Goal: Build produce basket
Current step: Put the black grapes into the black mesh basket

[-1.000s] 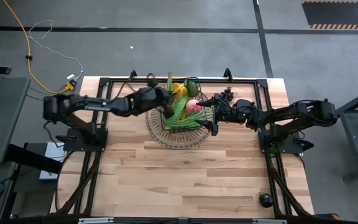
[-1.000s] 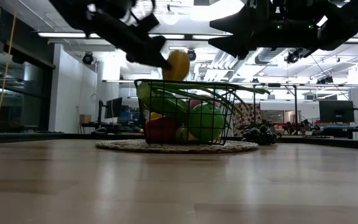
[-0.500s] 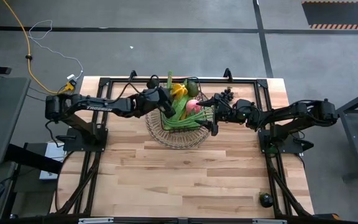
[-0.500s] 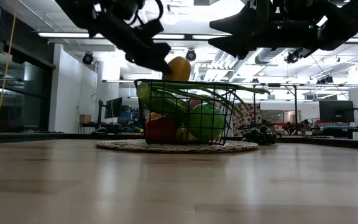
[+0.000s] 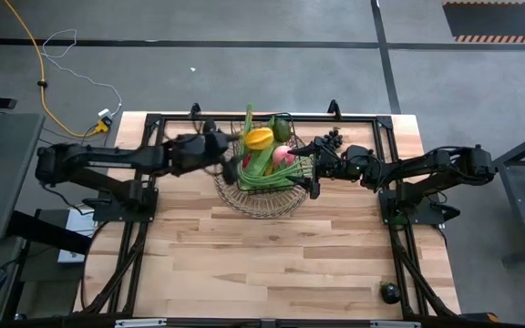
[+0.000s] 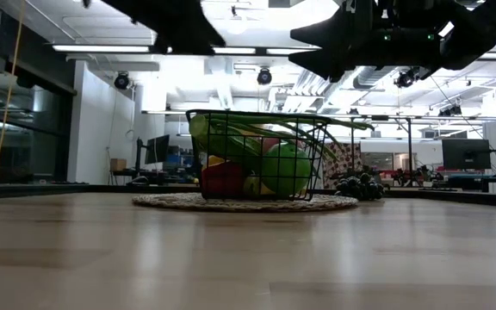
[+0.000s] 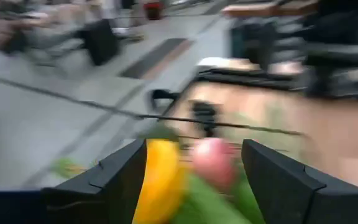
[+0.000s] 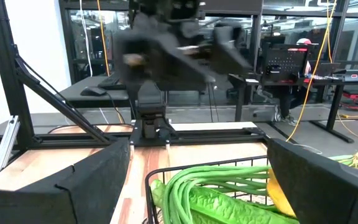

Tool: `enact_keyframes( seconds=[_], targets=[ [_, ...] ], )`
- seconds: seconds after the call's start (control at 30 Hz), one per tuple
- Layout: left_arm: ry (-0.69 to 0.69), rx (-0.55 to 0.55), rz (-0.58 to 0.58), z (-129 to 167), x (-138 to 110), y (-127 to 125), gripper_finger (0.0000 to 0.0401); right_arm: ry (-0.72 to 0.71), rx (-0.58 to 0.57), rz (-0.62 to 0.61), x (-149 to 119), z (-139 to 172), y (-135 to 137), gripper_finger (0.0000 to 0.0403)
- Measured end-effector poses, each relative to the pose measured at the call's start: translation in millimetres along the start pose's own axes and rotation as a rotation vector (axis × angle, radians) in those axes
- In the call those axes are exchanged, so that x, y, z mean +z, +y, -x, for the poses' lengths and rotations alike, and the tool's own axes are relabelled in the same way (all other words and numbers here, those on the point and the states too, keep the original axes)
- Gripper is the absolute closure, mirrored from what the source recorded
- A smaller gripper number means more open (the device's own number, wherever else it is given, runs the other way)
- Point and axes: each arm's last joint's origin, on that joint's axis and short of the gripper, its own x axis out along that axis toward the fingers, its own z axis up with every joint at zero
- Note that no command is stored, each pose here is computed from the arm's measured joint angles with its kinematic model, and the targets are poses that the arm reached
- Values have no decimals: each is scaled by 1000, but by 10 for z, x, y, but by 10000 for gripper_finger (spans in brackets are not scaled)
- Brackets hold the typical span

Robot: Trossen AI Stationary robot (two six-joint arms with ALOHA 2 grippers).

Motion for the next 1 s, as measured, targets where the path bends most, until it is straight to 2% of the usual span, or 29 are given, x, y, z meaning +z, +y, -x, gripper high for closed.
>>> enact_keyframes(
  seconds=[0.1, 0.17, 0.4, 0.53, 0.9, 0.97, 1.0],
  targets=[
    [-53, -147, 80, 192, -65, -34, 150, 0, 0, -2, 0, 0, 0, 33],
    [-120, -204, 114, 313, -173, -67, 153, 0, 0, -1, 0, 0, 0, 33],
    [-370, -305, 177, 664, -722, -132, 155, -2, 0, -2, 2, 0, 0, 33],
    [-456, -299, 174, 763, -923, -112, 155, -3, 0, -2, 3, 0, -1, 33],
    [-489, -277, 184, 808, -916, -78, 156, -10, -2, -9, 10, 0, -1, 33],
    [-486, -277, 182, 807, -919, -79, 156, -23, -56, -63, 21, 1, -16, 33],
    [-486, -276, 183, 807, -919, -79, 156, -37, -121, -117, 34, 1, -35, 33]
  ],
)
